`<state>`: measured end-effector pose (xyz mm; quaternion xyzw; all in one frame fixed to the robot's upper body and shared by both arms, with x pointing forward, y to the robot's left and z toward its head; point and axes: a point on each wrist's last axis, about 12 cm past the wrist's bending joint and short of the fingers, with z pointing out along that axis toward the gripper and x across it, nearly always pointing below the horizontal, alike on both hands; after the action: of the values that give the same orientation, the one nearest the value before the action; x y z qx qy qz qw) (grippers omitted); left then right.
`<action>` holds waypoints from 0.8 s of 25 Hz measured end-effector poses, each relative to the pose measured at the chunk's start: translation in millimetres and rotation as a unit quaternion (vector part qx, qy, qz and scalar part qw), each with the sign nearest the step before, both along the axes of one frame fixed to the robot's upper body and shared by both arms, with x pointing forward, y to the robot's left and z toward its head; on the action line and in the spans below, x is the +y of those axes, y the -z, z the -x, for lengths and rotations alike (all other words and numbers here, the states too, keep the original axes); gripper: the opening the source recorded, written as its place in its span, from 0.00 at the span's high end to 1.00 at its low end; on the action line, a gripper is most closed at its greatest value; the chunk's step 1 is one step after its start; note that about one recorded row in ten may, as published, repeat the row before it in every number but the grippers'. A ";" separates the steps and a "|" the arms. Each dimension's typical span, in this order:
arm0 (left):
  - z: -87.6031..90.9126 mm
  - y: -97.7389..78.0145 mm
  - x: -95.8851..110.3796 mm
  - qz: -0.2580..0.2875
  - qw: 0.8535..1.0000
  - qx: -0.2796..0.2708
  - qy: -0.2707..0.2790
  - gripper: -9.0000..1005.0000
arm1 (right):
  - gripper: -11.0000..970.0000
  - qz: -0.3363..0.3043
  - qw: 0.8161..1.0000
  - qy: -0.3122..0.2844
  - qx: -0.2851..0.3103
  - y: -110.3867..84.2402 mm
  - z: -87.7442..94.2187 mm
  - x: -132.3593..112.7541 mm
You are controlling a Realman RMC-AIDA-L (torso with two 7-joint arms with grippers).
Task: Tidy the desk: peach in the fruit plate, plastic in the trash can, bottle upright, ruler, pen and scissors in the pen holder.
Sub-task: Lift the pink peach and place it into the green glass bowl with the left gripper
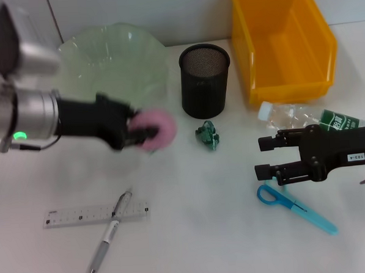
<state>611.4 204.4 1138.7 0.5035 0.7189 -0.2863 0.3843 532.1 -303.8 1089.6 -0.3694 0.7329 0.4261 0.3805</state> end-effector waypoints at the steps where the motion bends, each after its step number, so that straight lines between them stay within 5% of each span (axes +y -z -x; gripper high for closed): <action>1: 0.0 0.0 0.0 0.000 1.000 0.000 0.000 0.60 | 0.18 0.000 1.000 0.000 0.000 0.0 0.0 0.0; 5: -7.5 -12.2 16.6 0.137 0.987 -0.043 -0.076 0.62 | 0.18 0.001 1.000 -0.001 -0.001 -0.7 -0.9 0.5; 10: -17.8 2.3 25.4 0.207 0.959 -0.079 -0.175 0.66 | 0.18 0.001 1.000 -0.002 -0.002 -1.2 -1.0 0.5; 11: -17.8 2.3 25.4 0.207 0.959 -0.079 -0.175 0.67 | 0.18 0.001 1.000 -0.002 -0.002 -1.2 -1.0 0.5; 13: -28.8 19.4 28.3 0.212 0.933 -0.121 -0.263 0.68 | 0.18 0.001 1.000 -0.003 -0.002 -1.3 -1.0 0.6; 20: -44.4 45.1 12.6 0.111 0.925 -0.167 -0.321 0.74 | 0.18 0.001 1.000 -0.004 -0.005 -1.0 -0.8 1.2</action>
<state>655.7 217.0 1093.7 0.2401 0.7308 -0.1373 0.6240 532.8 -302.6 1090.6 -0.3748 0.7298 0.4256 0.3818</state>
